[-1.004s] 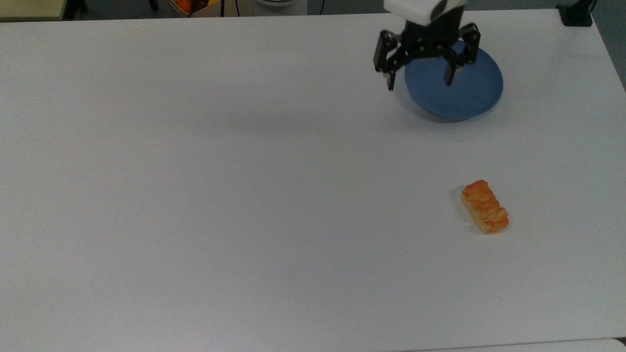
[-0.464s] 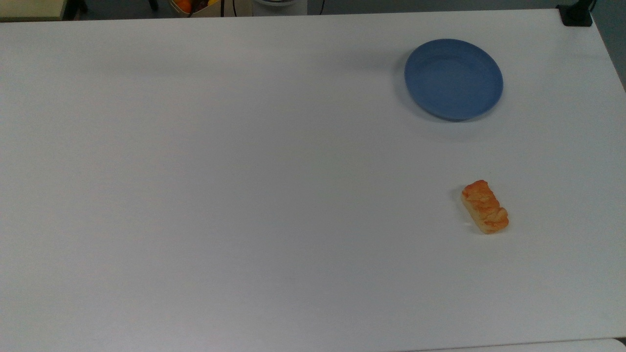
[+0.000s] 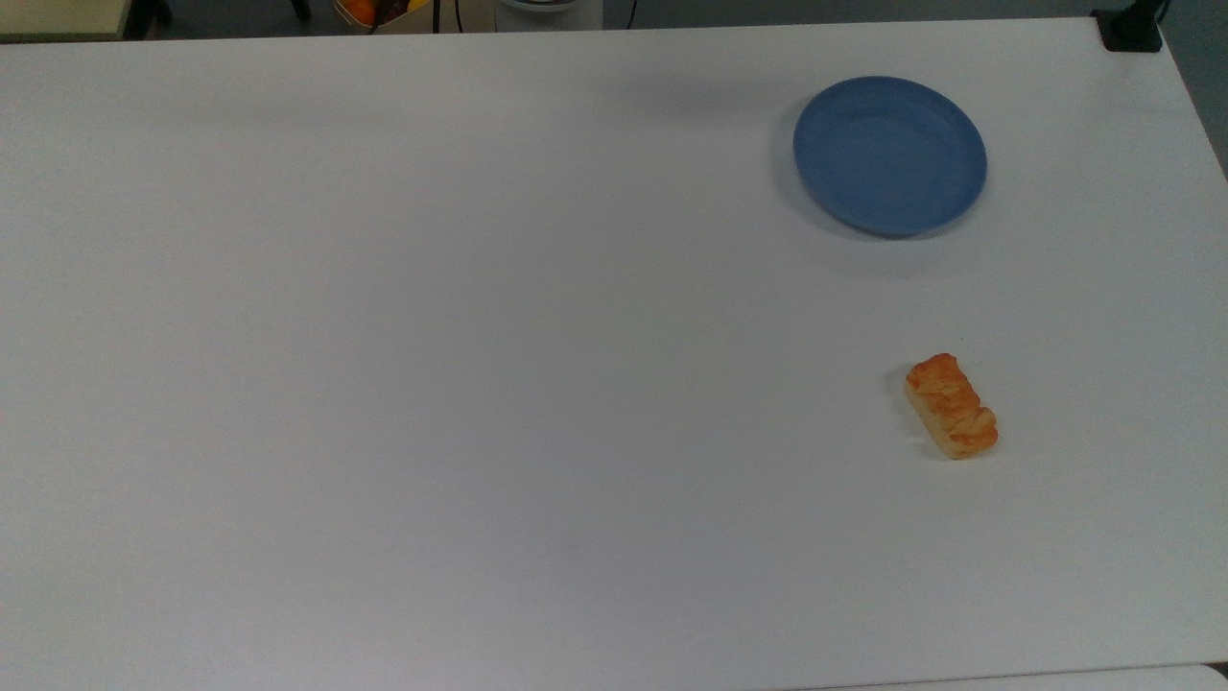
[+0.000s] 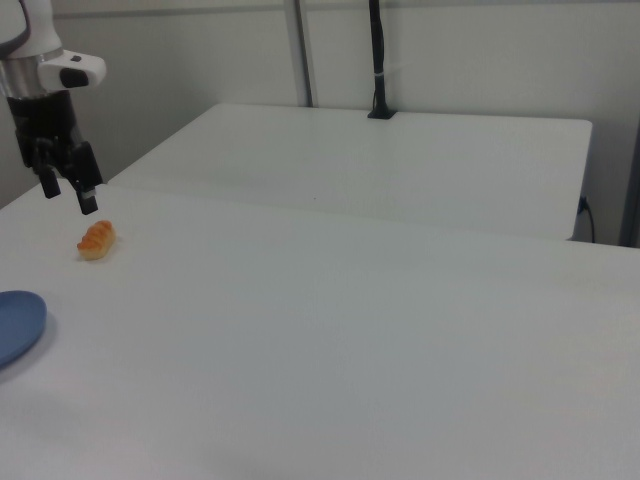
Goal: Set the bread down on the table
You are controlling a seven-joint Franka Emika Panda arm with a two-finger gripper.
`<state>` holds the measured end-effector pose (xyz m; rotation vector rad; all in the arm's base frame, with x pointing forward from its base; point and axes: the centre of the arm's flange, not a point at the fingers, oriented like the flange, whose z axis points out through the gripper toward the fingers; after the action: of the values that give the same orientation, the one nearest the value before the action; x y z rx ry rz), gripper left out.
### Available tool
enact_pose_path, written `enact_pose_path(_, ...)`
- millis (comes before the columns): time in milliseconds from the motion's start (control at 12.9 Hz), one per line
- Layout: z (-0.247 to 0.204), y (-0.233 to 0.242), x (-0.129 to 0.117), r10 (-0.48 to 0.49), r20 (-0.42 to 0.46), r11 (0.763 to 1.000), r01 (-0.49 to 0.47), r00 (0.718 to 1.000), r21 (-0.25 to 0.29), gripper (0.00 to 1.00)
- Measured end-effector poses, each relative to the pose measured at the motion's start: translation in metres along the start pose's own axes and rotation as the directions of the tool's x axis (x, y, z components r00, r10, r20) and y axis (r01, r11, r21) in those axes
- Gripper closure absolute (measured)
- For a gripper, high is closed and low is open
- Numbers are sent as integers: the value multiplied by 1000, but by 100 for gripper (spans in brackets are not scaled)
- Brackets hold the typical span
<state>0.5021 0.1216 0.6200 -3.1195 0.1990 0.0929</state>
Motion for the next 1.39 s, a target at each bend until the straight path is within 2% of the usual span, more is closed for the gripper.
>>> enact_pose_path(232,3,10,18,-27,-51,999,28,998,18,0)
enact_pose_path(541,7,30,44,-68,-74,997,70,995,24,0)
enact_pose_path(695,5,38,56,-117,-98,992,120,988,24,0)
enact_pose_path(850,9,44,68,-210,-116,976,215,971,35,0)
enact_pose_path(1082,10,53,73,-235,-120,968,243,965,59,0)
enact_pose_path(1391,4,49,70,-243,-131,966,252,961,62,0)
